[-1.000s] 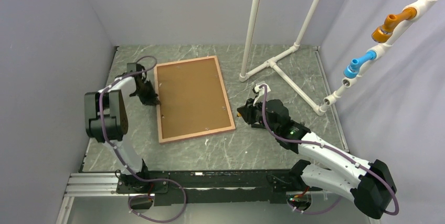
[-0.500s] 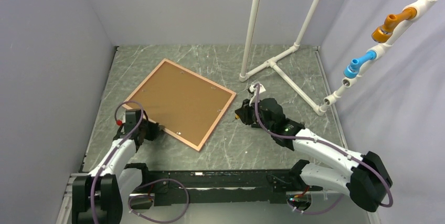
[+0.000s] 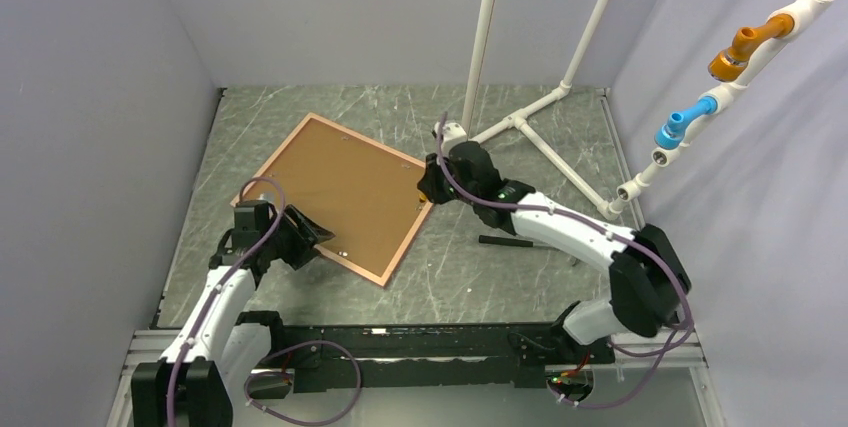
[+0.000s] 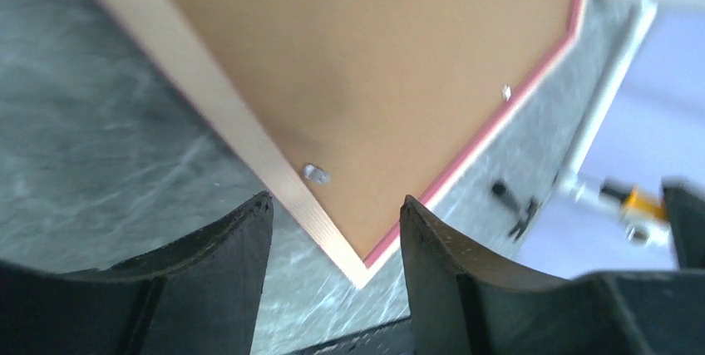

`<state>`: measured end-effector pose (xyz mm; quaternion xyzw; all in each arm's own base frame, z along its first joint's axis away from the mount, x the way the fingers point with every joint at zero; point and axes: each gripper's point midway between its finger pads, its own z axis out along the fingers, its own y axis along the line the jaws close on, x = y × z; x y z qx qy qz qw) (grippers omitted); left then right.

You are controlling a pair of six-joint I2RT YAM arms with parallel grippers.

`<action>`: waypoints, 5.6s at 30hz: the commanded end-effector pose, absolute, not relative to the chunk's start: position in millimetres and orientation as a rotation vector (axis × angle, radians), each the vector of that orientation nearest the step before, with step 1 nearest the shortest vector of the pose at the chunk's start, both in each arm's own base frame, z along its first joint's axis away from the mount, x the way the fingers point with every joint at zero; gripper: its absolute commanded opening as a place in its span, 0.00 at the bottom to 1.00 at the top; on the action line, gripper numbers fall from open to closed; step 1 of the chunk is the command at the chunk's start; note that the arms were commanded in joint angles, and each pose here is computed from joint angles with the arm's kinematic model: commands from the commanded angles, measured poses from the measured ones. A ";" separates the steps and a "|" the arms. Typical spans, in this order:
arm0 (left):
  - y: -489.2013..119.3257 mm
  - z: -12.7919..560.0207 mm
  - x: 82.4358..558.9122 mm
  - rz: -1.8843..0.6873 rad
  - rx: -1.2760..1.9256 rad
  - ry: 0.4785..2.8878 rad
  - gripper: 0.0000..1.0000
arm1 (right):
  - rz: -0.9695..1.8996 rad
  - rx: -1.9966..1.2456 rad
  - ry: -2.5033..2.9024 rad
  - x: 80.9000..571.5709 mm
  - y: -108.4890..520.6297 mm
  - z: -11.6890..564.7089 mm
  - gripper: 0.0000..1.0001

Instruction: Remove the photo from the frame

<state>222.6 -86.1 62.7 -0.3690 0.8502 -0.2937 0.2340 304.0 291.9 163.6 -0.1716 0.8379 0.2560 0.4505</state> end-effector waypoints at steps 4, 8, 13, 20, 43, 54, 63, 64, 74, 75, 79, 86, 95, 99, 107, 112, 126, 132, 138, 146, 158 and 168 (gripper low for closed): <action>-131.9 108.7 206.3 -0.997 -0.284 2.369 0.63 | 0.534 -0.394 2.118 344.6 312.0 163.9 0.00; -148.3 112.0 198.5 -1.004 -0.182 2.363 0.64 | 0.501 -0.417 2.133 346.3 318.0 149.1 0.00; -171.1 113.7 199.7 -1.117 -0.141 2.322 0.61 | 0.420 -0.452 2.132 347.8 323.0 132.0 0.00; -200.3 103.8 205.3 -1.168 -0.062 2.396 0.60 | 0.351 -0.435 2.141 354.7 317.1 116.7 0.00; -179.8 50.4 202.7 -0.937 -0.203 2.548 0.59 | 0.282 -0.351 2.020 380.1 312.8 130.1 0.00; -177.9 102.1 192.0 -0.976 -0.056 2.426 0.65 | -0.189 -0.003 2.056 383.2 188.2 163.7 0.00; -177.0 114.0 171.2 -1.061 -0.073 2.359 0.67 | -0.898 0.101 2.289 354.9 62.3 119.2 0.00; -177.7 115.2 170.1 -1.072 -0.073 2.355 0.67 | -0.929 0.096 2.307 353.5 57.4 113.8 0.00; -172.8 132.4 162.2 -1.064 -0.068 2.332 0.66 | -1.131 0.034 2.410 354.8 27.6 65.8 0.12; -171.5 134.3 161.5 -1.058 -0.071 2.327 0.66 | -1.101 0.017 2.414 358.7 31.2 60.4 0.20; -166.9 143.1 158.4 -1.039 -0.085 2.314 0.67 | -1.027 -0.046 2.467 359.8 38.7 42.5 0.43; -155.4 152.4 151.5 -0.987 -0.130 2.303 0.67 | -0.935 -0.052 2.419 363.8 53.0 65.7 0.62; -144.3 157.4 141.4 -0.941 -0.184 2.313 0.67 | -0.479 -0.235 2.330 347.2 126.3 111.4 0.80; -142.0 157.1 140.4 -0.936 -0.222 2.316 0.67 | 0.120 -0.536 2.295 304.0 236.5 117.7 0.81; -140.2 142.0 146.7 -0.916 -0.382 2.365 0.64 | 0.590 -0.991 2.123 198.7 380.7 108.2 0.79; -129.1 134.3 147.7 -0.873 -0.599 2.351 0.64 | 0.641 -1.061 2.092 174.1 404.7 95.5 0.99; -104.3 94.3 158.6 -0.622 -0.849 2.410 0.64 | 0.440 -1.186 2.094 155.4 437.0 53.3 0.53; -95.4 83.8 158.1 -0.541 -0.940 2.418 0.64 | 0.351 -1.207 2.096 157.3 434.3 36.9 0.45; -93.6 79.1 159.9 -0.521 -0.962 2.415 0.64 | 0.271 -1.208 2.098 160.6 429.4 27.8 0.46; -88.0 81.4 167.6 -0.463 -1.055 2.395 0.72 | 0.243 -1.217 2.091 153.7 432.6 20.6 0.05; -87.3 90.1 192.1 -0.706 -1.187 2.271 0.80 | 0.655 -1.131 2.063 128.9 456.6 85.3 0.00; -82.8 96.8 189.5 -0.815 -1.223 2.111 0.85 | 0.892 -1.069 2.079 120.1 455.0 116.5 0.00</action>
